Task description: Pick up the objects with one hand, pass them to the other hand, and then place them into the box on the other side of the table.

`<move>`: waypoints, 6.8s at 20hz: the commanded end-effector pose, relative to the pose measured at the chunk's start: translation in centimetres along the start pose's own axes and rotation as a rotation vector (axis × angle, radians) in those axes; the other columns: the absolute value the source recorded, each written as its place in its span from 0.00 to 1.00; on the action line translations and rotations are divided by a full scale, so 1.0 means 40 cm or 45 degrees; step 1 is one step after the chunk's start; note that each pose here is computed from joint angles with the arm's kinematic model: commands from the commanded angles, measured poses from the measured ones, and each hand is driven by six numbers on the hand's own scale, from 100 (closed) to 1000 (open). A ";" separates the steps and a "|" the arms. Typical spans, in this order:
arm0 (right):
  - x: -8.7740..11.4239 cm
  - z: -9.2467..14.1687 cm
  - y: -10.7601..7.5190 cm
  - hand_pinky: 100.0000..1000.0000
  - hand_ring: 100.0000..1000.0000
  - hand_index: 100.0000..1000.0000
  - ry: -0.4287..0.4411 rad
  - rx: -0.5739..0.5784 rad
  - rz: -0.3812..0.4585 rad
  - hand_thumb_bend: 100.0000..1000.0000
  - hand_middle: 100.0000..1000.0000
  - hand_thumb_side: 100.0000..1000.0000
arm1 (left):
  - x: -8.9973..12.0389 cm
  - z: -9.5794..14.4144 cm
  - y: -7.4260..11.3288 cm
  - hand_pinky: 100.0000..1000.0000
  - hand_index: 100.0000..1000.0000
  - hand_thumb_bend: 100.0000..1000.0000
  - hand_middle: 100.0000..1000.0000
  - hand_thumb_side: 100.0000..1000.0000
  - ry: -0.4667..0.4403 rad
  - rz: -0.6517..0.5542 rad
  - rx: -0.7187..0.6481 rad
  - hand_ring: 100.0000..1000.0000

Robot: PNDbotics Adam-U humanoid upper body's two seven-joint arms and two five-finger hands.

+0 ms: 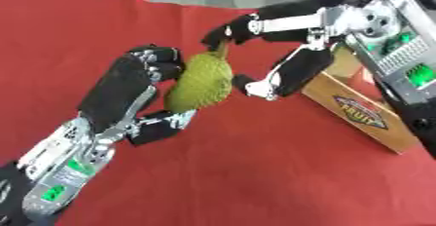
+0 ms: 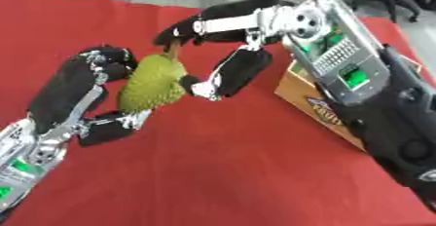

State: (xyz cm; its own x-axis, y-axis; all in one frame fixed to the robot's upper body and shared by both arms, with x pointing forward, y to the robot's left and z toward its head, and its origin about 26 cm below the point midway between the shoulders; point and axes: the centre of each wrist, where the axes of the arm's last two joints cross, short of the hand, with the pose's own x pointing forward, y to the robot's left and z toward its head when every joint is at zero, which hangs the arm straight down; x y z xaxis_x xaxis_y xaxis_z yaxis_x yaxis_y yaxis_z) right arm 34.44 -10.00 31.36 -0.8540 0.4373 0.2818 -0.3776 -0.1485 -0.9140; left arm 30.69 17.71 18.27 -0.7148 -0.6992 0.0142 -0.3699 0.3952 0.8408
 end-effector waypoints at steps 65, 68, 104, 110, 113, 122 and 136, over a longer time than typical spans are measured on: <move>0.012 -0.008 -0.004 0.76 0.56 0.43 -0.009 -0.034 -0.147 0.00 0.23 0.19 | -0.002 -0.018 0.007 0.65 0.58 0.00 0.44 0.00 0.164 -0.066 0.120 0.49; 0.012 -0.006 -0.002 0.76 0.55 0.42 -0.005 -0.030 -0.159 0.00 0.22 0.14 | -0.002 -0.018 0.004 0.66 0.60 0.00 0.45 0.00 0.177 -0.060 0.125 0.49; -0.105 0.178 -0.003 0.75 0.54 0.41 0.244 -0.487 -0.274 0.00 0.20 0.07 | -0.021 0.005 -0.014 0.70 0.77 0.62 0.57 0.49 0.211 -0.104 0.003 0.57; -0.188 0.287 0.012 0.75 0.55 0.42 0.421 -0.737 -0.413 0.00 0.20 0.07 | -0.023 0.009 -0.010 0.70 0.76 0.62 0.57 0.50 0.219 -0.113 0.007 0.57; -0.236 0.331 0.023 0.76 0.56 0.43 0.516 -0.826 -0.477 0.00 0.20 0.07 | -0.023 0.010 -0.008 0.70 0.76 0.62 0.57 0.50 0.219 -0.116 0.009 0.58; -0.362 0.433 0.075 0.75 0.57 0.43 0.855 -1.031 -0.538 0.00 0.21 0.07 | -0.023 0.015 0.004 0.70 0.75 0.63 0.57 0.51 0.229 -0.128 0.023 0.58; -0.490 0.455 0.166 0.84 0.84 0.90 1.243 -1.141 -0.410 0.00 0.73 0.13 | -0.020 0.015 0.031 0.70 0.75 0.62 0.57 0.50 0.246 -0.137 0.074 0.58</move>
State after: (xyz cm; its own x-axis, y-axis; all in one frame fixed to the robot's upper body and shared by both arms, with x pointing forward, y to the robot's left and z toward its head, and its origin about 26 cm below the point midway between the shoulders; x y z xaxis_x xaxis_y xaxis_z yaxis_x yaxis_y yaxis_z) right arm 42.39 -34.71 23.63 -0.0378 0.8283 0.5591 0.1167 0.5593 -0.8207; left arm 30.60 18.69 17.99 -0.5489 -0.8340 0.0557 -0.4445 0.3477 0.8256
